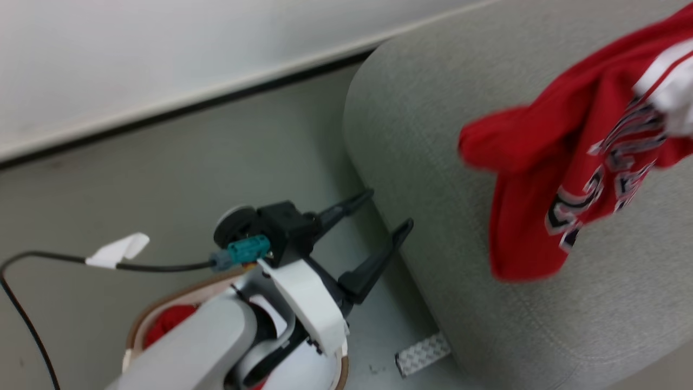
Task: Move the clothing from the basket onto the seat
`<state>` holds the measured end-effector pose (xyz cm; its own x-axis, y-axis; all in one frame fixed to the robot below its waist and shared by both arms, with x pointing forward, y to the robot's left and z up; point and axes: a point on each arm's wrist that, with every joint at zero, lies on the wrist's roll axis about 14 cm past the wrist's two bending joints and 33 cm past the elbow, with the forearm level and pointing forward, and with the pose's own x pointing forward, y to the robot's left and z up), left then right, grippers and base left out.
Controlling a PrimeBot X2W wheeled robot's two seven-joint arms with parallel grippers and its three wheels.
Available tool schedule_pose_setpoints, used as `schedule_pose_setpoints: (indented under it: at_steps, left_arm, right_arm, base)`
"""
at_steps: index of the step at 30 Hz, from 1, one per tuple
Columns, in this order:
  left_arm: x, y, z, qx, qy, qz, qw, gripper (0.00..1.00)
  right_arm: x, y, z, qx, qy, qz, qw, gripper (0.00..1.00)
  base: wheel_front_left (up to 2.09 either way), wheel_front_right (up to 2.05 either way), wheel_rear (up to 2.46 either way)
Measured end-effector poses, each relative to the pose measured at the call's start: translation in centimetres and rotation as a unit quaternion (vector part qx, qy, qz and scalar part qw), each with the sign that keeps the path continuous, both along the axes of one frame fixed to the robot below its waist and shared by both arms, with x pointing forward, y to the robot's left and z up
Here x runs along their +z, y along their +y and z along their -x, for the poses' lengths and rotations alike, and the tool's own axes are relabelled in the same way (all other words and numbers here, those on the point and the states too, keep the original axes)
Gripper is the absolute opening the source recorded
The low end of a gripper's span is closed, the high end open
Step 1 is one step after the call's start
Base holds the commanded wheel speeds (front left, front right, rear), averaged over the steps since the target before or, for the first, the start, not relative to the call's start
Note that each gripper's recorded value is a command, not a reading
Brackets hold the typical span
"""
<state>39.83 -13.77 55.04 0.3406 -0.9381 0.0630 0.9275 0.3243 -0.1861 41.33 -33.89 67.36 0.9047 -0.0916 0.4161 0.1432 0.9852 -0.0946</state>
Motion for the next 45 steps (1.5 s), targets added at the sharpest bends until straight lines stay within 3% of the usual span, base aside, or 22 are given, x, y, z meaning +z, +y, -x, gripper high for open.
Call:
schedule_pose_setpoints:
  at_steps: [9, 12, 15, 18, 24, 25, 26, 27, 33, 39, 45]
  left_arm:
    - [-4.0, 1.7, -7.0, 0.023, 0.008, 0.008, 1.0, 1.0]
    - [-6.0, 2.5, -8.6, 0.034, 0.02, 0.008, 0.999, 1.0]
    - [-8.1, 3.7, -9.8, 0.054, 0.037, 0.006, 0.998, 1.0]
    - [-10.1, 5.1, -10.5, 0.077, 0.053, -0.001, 0.996, 1.0]
    - [-12.8, 7.0, -10.3, 0.106, 0.079, -0.021, 0.991, 1.0]
    - [-12.7, 7.2, -10.3, 0.112, 0.083, -0.018, 0.99, 1.0]
    - [-12.6, 7.4, -10.2, 0.117, 0.087, -0.016, 0.989, 1.0]
    - [-12.5, 7.6, -10.2, 0.122, 0.087, -0.016, 0.989, 1.0]
    - [-11.3, 8.8, -10.0, 0.153, 0.081, -0.011, 0.985, 1.0]
    - [-8.9, 11.1, -10.2, 0.212, 0.065, 0.007, 0.975, 1.0]
    - [-7.0, 14.0, -9.0, 0.276, 0.057, 0.022, 0.959, 1.0]
  right_arm:
    - [2.0, -5.3, -10.3, -0.118, -0.029, 0.055, 0.991, 0.0]
    - [0.7, -6.9, -13.4, -0.152, -0.013, 0.065, 0.986, 0.0]
    - [-2.7, -7.7, -16.1, -0.174, 0.021, 0.06, 0.983, 0.0]
    - [-8.6, -8.5, -17.7, -0.195, 0.087, 0.048, 0.976, 0.0]
    - [-21.1, -8.3, -15.9, -0.21, 0.232, 0.015, 0.95, 0.0]
    - [-22.1, -8.1, -15.3, -0.209, 0.246, 0.012, 0.946, 0.13]
    - [-22.7, -8.1, -14.6, -0.212, 0.253, 0.008, 0.944, 0.59]
    - [-22.8, -8.3, -14.0, -0.216, 0.255, 0.005, 0.942, 0.99]
    - [-22.3, -6.9, -11.9, -0.209, 0.24, -0.041, 0.947, 1.0]
    - [-18.0, -5.4, -8.7, -0.19, 0.182, -0.042, 0.964, 1.0]
    - [-14.4, -1.6, -5.6, -0.127, 0.131, -0.053, 0.982, 1.0]
  base:
    - [0.0, 0.0, 0.0]
    - [0.0, 0.0, 0.0]
    - [0.0, 0.0, 0.0]
    - [0.0, 0.0, 0.0]
    - [0.0, 0.0, 0.0]
    - [0.0, 0.0, 0.0]
    - [0.0, 0.0, 0.0]
    - [0.0, 0.0, 0.0]
    - [0.0, 0.0, 0.0]
    - [0.0, 0.0, 0.0]
    - [0.0, 0.0, 0.0]
